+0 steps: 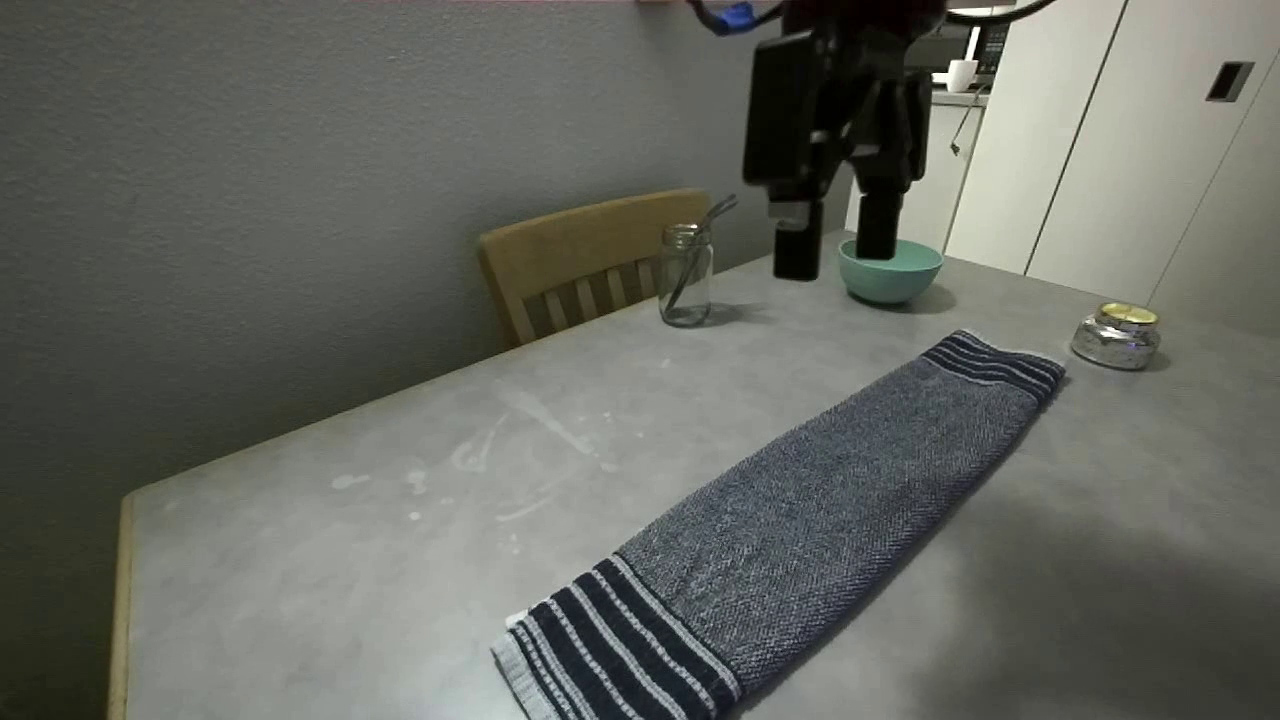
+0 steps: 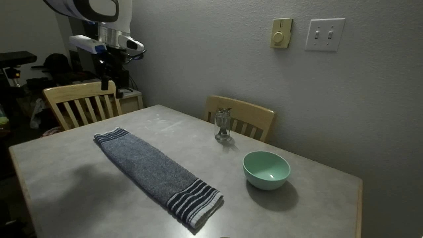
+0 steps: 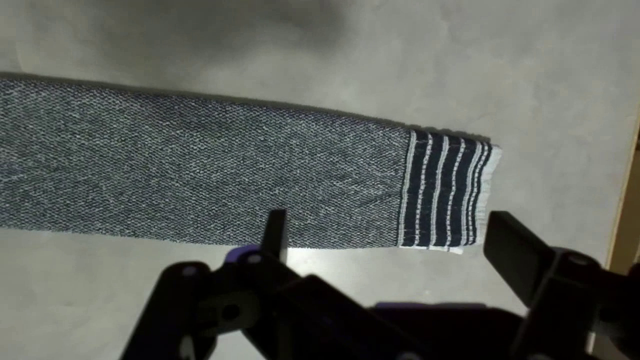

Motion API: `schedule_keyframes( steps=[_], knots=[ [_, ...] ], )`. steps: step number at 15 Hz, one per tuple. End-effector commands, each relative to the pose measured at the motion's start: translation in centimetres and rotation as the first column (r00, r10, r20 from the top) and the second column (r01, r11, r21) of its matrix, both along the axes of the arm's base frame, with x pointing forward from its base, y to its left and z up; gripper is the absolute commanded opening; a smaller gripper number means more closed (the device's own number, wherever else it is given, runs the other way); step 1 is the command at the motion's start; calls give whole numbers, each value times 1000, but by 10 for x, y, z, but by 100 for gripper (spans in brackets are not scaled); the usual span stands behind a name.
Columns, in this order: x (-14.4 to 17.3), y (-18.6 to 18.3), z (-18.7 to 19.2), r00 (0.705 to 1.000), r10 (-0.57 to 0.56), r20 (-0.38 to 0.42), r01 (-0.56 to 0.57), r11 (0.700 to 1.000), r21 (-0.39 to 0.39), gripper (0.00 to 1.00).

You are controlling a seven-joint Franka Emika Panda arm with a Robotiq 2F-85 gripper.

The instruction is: Fold up the grey towel on the table.

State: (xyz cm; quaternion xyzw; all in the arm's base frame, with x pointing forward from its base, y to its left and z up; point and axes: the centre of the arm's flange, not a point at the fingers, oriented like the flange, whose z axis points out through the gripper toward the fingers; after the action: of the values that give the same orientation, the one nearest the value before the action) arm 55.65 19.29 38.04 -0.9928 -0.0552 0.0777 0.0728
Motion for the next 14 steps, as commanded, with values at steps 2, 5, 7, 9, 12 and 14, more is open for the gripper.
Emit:
schedule_keyframes(
  steps=[2,5,7,9,12,14],
  knots=[
    [58,59,-33,995,-73,-70,66,993,-93,100],
    [79,90,-64,989,-41,-139,21,990,-140,100],
    [46,76,-66,993,-45,-110,32,992,-120,100],
    [54,83,-78,991,-40,-124,25,992,-122,100],
    [58,82,-76,991,-43,-127,27,992,-124,100],
    [58,82,-74,991,-43,-125,27,992,-123,100]
  ],
)
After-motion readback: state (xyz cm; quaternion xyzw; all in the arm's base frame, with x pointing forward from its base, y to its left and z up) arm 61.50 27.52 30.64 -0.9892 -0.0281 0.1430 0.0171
